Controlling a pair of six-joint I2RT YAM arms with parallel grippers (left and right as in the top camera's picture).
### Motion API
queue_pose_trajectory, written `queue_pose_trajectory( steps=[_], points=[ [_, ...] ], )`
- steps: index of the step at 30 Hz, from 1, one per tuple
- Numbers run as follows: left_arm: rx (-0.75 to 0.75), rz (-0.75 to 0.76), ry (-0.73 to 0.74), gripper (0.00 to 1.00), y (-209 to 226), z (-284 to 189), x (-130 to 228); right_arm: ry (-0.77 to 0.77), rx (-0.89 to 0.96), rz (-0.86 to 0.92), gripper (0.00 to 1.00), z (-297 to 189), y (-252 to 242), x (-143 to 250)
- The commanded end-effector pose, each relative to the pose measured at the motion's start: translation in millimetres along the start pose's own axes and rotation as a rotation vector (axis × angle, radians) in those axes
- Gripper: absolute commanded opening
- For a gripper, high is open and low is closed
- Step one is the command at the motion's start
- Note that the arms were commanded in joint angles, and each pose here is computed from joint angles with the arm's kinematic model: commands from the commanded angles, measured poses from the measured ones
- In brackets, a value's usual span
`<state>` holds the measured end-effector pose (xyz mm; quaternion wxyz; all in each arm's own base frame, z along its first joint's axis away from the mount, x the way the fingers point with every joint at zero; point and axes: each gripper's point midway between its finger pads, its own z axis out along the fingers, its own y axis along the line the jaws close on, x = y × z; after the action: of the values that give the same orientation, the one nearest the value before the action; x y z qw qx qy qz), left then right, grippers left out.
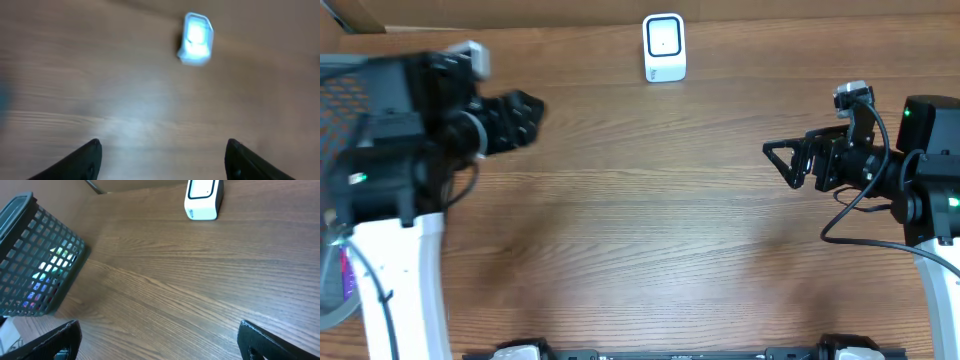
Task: Scan the item barcode
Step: 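Raise both arms and move the left gripper over the basket, then reach into the basket and grasp the purple snack pack with left gripper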
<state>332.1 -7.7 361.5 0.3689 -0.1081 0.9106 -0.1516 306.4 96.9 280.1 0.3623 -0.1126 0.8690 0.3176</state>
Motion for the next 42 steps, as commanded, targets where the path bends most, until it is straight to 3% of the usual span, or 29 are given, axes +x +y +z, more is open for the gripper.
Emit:
queue_pose_trajectory(
  steps=[1, 6, 14, 23, 25, 29, 42],
  points=[
    [-0.212, -0.148, -0.162, 0.72, 37, -48, -33, -0.016, -0.005, -0.018, 1.00, -5, 6, -8],
    [-0.459, -0.391, -0.193, 0.79, 103, -81, -22, -0.003, -0.005, -0.007, 1.00, -5, 6, -5],
    [-0.693, -0.662, -0.081, 0.75, 192, -91, 13, 0.016, -0.005, 0.009, 1.00, -5, 6, 0],
    [-0.766, -0.782, 0.090, 0.73, 243, -62, 33, 0.027, -0.005, 0.019, 1.00, -5, 6, 4],
    [-0.799, -0.809, 0.121, 1.00, 252, -59, 40, 0.027, -0.005, 0.020, 1.00, -5, 6, 4],
    [-0.922, -0.881, 0.146, 1.00, 277, -67, 55, 0.028, -0.005, 0.021, 1.00, -5, 6, 4],
    [-0.951, -0.964, 0.312, 0.99, 333, -35, 131, 0.048, 0.032, 0.036, 1.00, -3, -2, 9]
  ],
)
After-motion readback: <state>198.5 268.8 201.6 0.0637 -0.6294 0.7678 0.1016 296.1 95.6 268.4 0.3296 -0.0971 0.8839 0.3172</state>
